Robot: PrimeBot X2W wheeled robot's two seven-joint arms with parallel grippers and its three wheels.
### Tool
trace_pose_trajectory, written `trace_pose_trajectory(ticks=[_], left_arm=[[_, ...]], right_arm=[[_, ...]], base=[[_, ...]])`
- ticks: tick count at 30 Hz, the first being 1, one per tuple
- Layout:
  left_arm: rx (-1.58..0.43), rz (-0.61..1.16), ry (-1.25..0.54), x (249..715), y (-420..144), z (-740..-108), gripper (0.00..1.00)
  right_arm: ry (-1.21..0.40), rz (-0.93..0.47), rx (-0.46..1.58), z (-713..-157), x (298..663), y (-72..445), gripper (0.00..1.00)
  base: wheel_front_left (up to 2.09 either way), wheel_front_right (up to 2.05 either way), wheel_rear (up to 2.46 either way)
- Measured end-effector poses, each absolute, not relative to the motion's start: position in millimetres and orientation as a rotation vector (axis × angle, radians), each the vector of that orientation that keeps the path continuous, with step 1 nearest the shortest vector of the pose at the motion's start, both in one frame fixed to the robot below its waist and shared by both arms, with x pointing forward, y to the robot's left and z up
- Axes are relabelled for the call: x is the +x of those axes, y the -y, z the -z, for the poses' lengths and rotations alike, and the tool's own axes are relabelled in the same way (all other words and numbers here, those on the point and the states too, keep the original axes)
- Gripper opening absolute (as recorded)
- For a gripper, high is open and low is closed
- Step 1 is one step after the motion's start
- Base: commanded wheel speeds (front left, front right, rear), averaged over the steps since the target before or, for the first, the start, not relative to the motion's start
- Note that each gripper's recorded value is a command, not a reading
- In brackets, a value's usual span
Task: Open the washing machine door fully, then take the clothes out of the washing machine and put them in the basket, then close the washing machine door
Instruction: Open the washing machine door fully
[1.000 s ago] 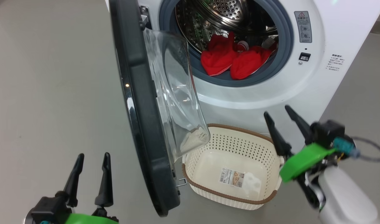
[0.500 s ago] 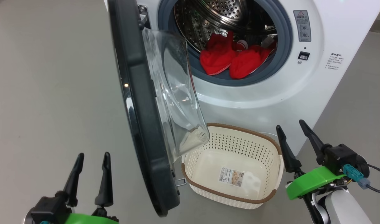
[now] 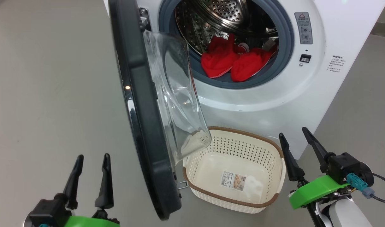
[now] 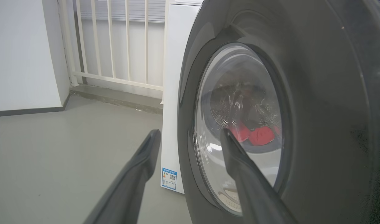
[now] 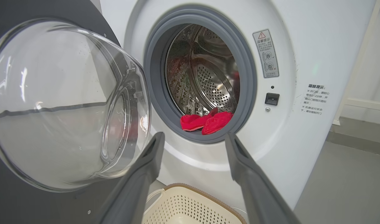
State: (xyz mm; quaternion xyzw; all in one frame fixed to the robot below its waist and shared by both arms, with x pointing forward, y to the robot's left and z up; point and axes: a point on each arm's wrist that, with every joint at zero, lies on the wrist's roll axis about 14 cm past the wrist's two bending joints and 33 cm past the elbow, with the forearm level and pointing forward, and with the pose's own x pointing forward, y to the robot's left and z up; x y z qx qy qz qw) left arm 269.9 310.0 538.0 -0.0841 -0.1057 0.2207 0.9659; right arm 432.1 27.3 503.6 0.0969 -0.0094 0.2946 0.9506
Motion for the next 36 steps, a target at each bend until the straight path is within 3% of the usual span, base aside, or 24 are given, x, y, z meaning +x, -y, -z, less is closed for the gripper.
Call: trace_pose_trajectory(ticks=[4, 5, 9, 16, 28, 32, 36], left_arm=[[-0.170, -0.449, 0.214, 269, -310, -538, 1.00], [-0.171, -0.450, 0.214, 269, -310, -538, 0.94], [-0.172, -0.450, 0.208, 270, -310, -536, 0.00], [-0.185, -0.435, 0.278, 273, -310, -557, 0.00], [-0.092, -0.212, 0.688, 284, -260, -696, 0.00], [-0.160, -0.079, 0.691, 294, -225, -700, 0.00], [-0.220, 0.052, 0.576, 310, -188, -686, 0.00]], right_arm=[[0.019, -0.600, 0.196, -504, 432, -28, 1.00], [0.018, -0.600, 0.196, -504, 432, -28, 1.00], [0.013, -0.600, 0.195, -502, 431, -28, 1.00], [0.003, -0.595, 0.195, -498, 432, -26, 1.00], [-0.007, -0.594, 0.190, -495, 428, -23, 1.00], [-0.011, -0.583, 0.191, -493, 429, -19, 1.00], [-0.019, -0.575, 0.193, -490, 430, -16, 1.00]], base=[[0.00, 0.00, 0.00], [0.00, 0.00, 0.00], [0.00, 0.00, 0.00], [0.00, 0.00, 0.00], [0.00, 0.00, 0.00], [0.00, 0.00, 0.00], [0.00, 0.00, 0.00]])
